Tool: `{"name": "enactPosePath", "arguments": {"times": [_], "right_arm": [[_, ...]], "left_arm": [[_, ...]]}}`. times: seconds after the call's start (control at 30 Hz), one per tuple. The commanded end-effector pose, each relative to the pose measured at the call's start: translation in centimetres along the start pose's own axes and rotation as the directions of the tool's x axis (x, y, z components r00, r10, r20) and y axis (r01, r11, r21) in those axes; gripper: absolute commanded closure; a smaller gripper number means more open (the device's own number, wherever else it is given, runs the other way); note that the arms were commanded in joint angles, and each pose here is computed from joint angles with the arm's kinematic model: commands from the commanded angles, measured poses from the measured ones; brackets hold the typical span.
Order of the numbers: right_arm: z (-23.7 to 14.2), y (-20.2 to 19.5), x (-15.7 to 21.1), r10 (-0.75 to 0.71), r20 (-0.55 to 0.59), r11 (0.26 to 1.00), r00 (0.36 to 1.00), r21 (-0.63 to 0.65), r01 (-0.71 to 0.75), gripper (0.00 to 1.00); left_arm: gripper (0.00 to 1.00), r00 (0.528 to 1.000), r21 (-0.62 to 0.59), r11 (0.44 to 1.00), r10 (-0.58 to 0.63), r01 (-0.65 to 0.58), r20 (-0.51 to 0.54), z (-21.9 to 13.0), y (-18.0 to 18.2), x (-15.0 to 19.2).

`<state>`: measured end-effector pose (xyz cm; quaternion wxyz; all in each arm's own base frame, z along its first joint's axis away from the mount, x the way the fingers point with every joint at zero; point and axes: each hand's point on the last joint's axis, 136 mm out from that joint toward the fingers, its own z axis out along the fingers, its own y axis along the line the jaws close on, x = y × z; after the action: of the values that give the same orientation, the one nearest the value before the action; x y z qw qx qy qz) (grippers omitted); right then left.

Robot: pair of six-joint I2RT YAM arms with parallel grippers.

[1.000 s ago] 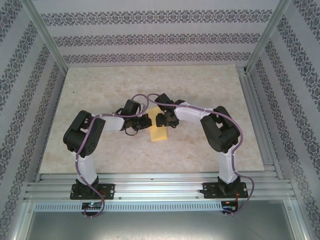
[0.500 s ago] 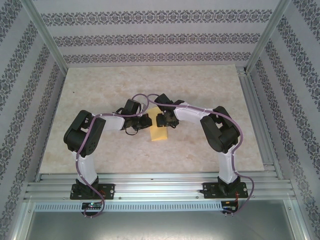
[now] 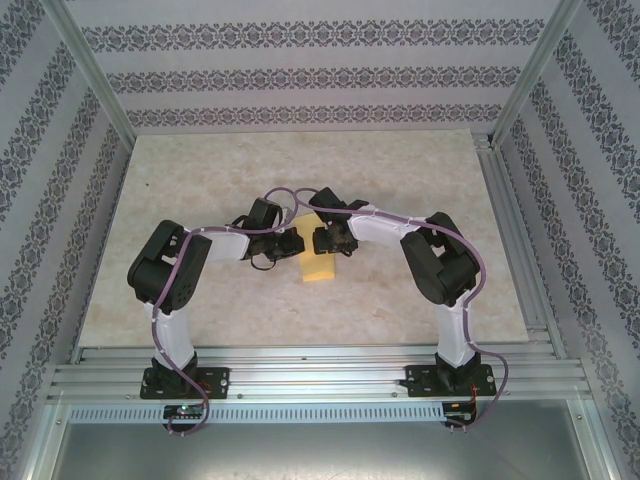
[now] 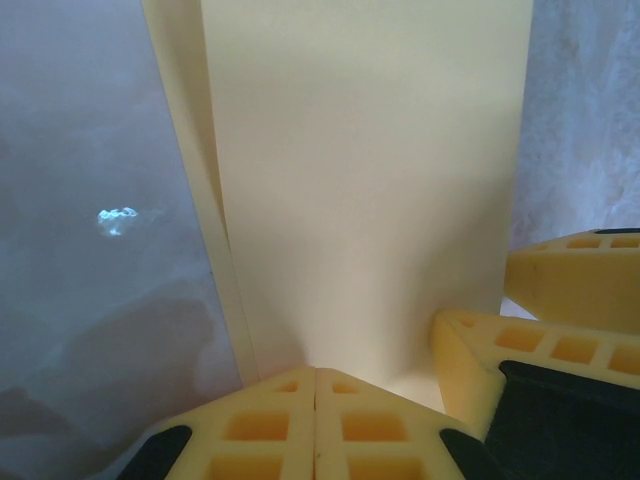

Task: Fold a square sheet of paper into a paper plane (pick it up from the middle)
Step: Hold the square sheet of paper at the center of the table, then fold the square sheet of paper in half at the center of the table.

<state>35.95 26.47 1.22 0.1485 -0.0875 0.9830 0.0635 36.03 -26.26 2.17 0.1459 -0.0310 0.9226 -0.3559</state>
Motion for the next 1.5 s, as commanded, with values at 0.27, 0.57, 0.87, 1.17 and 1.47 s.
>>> {"name": "enactPosePath", "arguments": {"times": [0.27, 0.57, 0.87, 1.17, 1.47], "right_arm": [[3.2, -1.0, 2.1, -0.008, -0.069, 1.000, 0.998, 0.026, 0.010, 0.43], [3.1, -0.9, 2.0, 0.000, -0.063, 1.000, 0.998, 0.023, 0.002, 0.43], [-2.0, 0.6, -0.6, 0.076, 0.040, 0.988, 0.996, -0.138, -0.070, 0.40], [-4.6, 1.3, 1.1, 0.075, 0.015, 0.970, 0.997, -0.232, -0.070, 0.38], [-2.8, 1.0, 2.9, 0.076, -0.055, 0.976, 0.996, -0.202, -0.086, 0.44]], "left_arm": [[0.93, 1.000, -0.069, 0.998, -0.003, 0.001, -0.027, 0.3, 1.5, 0.6], [0.95, 1.000, -0.072, 0.997, -0.010, 0.007, -0.028, 0.2, 1.6, 0.7], [0.95, 0.999, -0.108, 0.994, -0.024, 0.019, -0.047, 0.4, 2.7, 1.4], [0.95, 0.998, -0.115, 0.993, -0.027, 0.021, -0.053, 0.7, 3.0, 1.6], [0.96, 0.998, -0.116, 0.993, -0.028, 0.022, -0.052, 0.7, 3.0, 1.6]]}}
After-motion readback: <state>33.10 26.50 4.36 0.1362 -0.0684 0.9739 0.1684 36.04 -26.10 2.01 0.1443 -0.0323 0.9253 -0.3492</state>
